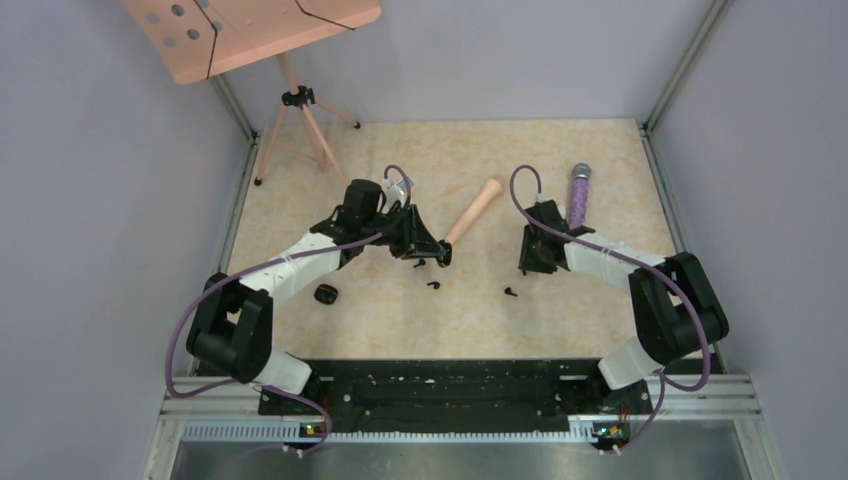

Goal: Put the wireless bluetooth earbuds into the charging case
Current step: Move the left earbud to the center of the board, then insert the left earbud into the left side groove of the charging case.

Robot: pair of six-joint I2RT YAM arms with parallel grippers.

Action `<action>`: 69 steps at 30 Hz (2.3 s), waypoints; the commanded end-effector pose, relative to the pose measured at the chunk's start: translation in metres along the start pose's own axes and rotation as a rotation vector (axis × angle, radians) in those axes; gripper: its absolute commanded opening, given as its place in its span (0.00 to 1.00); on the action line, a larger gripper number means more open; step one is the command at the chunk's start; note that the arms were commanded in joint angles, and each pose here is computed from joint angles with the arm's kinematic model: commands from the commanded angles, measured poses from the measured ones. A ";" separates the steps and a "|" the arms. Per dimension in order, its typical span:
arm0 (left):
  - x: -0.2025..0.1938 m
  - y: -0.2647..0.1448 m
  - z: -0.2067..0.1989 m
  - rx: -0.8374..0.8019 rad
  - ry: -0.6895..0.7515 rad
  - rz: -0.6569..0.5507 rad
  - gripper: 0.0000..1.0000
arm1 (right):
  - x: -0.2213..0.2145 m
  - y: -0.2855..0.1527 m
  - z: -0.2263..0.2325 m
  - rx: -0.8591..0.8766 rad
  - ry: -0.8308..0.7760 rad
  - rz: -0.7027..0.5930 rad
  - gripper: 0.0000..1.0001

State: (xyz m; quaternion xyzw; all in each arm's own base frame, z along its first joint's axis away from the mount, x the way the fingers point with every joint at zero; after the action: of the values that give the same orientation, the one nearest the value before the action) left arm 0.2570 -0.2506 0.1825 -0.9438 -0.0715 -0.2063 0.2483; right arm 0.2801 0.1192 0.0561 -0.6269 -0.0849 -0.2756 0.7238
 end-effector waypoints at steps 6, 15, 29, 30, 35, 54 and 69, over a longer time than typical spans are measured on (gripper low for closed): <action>0.011 -0.003 -0.014 -0.037 0.056 -0.036 0.00 | 0.001 0.003 0.006 -0.020 -0.076 0.027 0.30; 0.011 -0.005 -0.015 -0.034 0.059 -0.038 0.00 | -0.001 0.008 0.012 -0.017 -0.096 0.044 0.28; 0.013 -0.004 -0.015 -0.032 0.056 -0.037 0.00 | -0.006 0.007 0.001 -0.065 -0.238 0.090 0.29; 0.013 -0.004 -0.016 -0.034 0.057 -0.037 0.00 | -0.007 0.007 0.000 -0.064 -0.248 0.093 0.29; 0.014 -0.003 -0.016 -0.035 0.056 -0.037 0.00 | -0.008 0.011 0.000 -0.066 -0.283 0.108 0.28; 0.012 -0.004 -0.014 -0.026 0.054 -0.035 0.00 | -0.018 0.014 0.003 -0.005 -0.363 0.193 0.38; 0.014 -0.002 -0.015 -0.035 0.055 -0.034 0.00 | -0.018 0.019 0.004 -0.039 -0.310 0.238 0.37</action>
State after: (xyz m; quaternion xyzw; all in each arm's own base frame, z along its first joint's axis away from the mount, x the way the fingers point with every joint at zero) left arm 0.2573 -0.2508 0.1835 -0.9438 -0.0714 -0.2066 0.2480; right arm 0.2933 0.1315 0.0550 -0.6688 -0.1676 -0.1257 0.7133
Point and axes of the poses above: each gripper's point midway between its finger pads, its own y axis out along the fingers, its own z axis along the line the jaws close on, x = y × z, the point moved 4 cm from there along -y, back along the fingers, and after that the axes turned 7 degrees about y, right-handed, at the moved point
